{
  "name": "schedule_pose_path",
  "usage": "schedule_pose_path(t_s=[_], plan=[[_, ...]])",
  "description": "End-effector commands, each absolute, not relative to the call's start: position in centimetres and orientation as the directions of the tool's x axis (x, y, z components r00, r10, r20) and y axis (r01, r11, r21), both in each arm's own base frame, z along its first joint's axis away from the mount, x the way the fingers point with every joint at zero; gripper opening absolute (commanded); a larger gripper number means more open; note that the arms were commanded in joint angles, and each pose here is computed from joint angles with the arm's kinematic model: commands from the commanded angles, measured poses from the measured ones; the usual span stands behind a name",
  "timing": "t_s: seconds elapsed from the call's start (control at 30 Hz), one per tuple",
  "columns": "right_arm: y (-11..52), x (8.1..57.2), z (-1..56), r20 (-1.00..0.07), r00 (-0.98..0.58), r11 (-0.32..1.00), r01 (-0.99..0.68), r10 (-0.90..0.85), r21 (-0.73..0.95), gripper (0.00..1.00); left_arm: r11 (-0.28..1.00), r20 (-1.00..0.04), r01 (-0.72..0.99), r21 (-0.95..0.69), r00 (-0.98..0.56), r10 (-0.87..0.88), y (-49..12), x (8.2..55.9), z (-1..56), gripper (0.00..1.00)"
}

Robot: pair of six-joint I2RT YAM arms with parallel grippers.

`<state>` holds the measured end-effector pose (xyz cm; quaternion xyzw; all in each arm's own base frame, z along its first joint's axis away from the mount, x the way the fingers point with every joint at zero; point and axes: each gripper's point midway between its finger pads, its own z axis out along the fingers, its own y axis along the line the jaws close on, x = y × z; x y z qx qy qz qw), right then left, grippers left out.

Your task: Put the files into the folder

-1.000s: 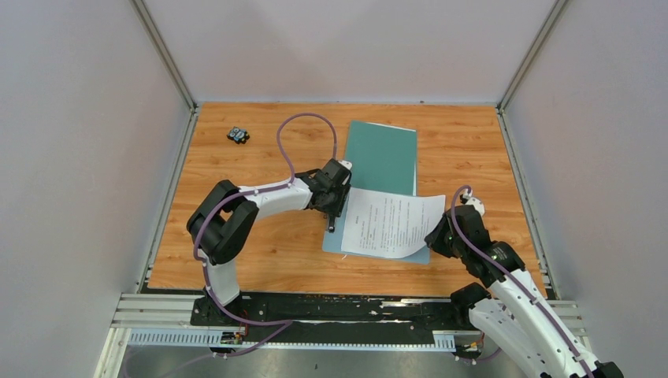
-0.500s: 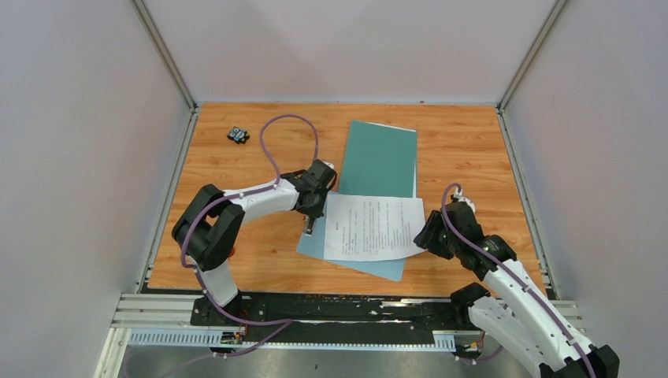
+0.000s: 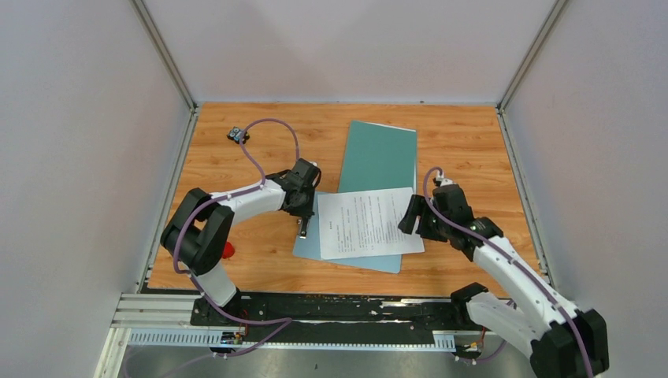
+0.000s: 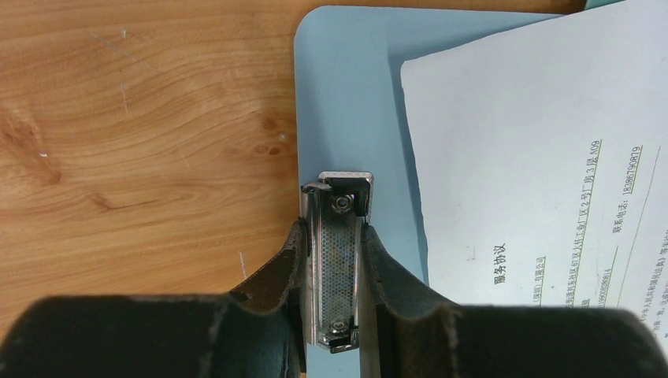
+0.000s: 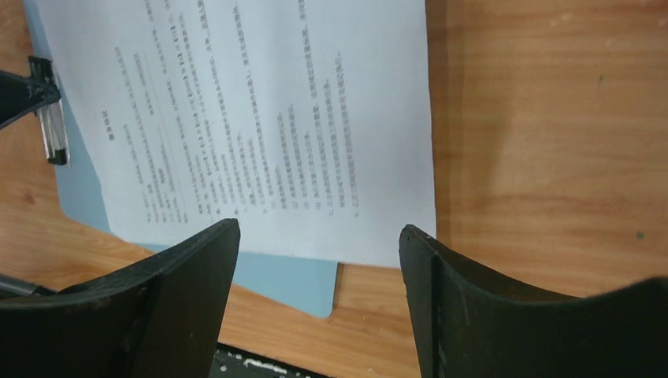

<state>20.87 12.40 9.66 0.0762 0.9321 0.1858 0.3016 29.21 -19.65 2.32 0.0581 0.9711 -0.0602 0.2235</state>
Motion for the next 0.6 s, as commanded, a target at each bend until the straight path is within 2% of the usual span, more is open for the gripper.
schedule_pose_path(t_s=[0.0, 0.27, 0.47, 0.57], plan=[[12.6, 26.5, 11.1, -0.624, -0.762, 0.933, -0.078, 0.171, 0.351, 0.76, 0.983, -0.432, 0.1, -0.156, -0.902, 0.023, -19.7, 29.1, 2.5, 0.0], [12.6, 31.0, 8.6, -0.496, -0.854, 0.871, -0.12, 0.154, 0.477, 0.78, 0.977, -0.428, 0.094, -0.19, -0.904, 0.004, -19.4, 28.7, 2.4, 0.0], [11.9, 30.9, 6.5, -0.423, -0.889, 0.848, -0.081, 0.176, 0.524, 0.69, 0.972, -0.422, 0.083, -0.221, -0.906, -0.018, -19.4, 28.8, 2.7, 0.0], [11.3, 30.6, 6.4, -0.418, -0.889, 0.846, -0.07, 0.188, 0.529, 0.57, 0.97, -0.423, 0.078, -0.23, -0.906, -0.027, -19.4, 28.8, 2.8, 0.0]])
